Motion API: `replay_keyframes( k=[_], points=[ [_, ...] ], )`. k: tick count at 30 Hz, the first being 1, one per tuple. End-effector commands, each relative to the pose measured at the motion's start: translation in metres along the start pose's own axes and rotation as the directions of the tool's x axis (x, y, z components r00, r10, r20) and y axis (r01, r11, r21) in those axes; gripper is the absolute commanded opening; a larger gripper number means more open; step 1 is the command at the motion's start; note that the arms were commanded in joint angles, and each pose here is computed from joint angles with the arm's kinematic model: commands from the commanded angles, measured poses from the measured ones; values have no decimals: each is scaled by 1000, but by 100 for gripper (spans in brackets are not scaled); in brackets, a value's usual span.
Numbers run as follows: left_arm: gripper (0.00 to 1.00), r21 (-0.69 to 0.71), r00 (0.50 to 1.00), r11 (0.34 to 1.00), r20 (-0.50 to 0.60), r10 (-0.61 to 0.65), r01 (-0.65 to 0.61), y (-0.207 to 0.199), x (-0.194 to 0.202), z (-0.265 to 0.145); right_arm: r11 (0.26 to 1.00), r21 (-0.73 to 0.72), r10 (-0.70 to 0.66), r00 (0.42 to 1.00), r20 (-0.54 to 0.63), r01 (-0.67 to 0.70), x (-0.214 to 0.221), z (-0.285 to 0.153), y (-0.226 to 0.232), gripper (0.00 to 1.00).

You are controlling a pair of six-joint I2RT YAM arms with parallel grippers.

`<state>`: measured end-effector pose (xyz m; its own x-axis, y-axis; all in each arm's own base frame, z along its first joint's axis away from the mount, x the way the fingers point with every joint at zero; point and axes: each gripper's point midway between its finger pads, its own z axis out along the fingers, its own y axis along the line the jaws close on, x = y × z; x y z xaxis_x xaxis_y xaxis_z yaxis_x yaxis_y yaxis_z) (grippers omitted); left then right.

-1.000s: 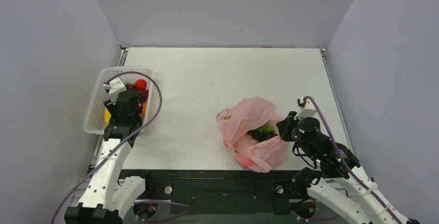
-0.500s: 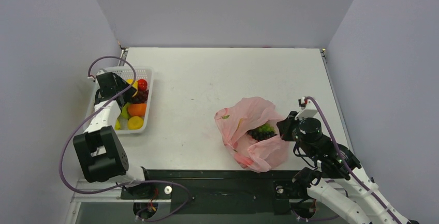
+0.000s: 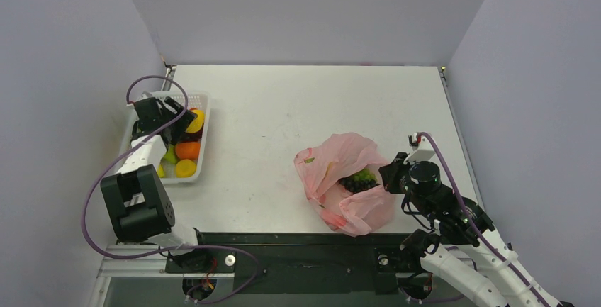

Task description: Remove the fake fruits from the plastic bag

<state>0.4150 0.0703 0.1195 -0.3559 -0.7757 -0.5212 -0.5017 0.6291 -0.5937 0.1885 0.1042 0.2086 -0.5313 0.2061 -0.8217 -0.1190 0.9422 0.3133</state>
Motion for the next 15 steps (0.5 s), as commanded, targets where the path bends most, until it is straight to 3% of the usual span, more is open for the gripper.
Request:
replay_keyframes(
  k=[1,4,8,11,15],
  points=[
    [76,44,996,999,91,18,-22,-18,-24,-21,1000,9,6,999,33,-6,-8,3,0,0],
    [84,22,991,998,121,54,-57,-17,-29,-36,1000,9,8,999,35,-9,-8,3,0,0],
    [84,43,988,995,126,88,-94,-22,-22,-56,1000,6,11,999,36,-11,-8,2,0,0],
    [84,127,986,980,88,141,-151,-39,5,-73,1000,7,12,999,33,-12,-8,3,0,0],
    [84,219,948,925,-2,320,-311,-64,73,-96,1000,9,12,1000,28,-12,-7,4,0,0]
  ],
)
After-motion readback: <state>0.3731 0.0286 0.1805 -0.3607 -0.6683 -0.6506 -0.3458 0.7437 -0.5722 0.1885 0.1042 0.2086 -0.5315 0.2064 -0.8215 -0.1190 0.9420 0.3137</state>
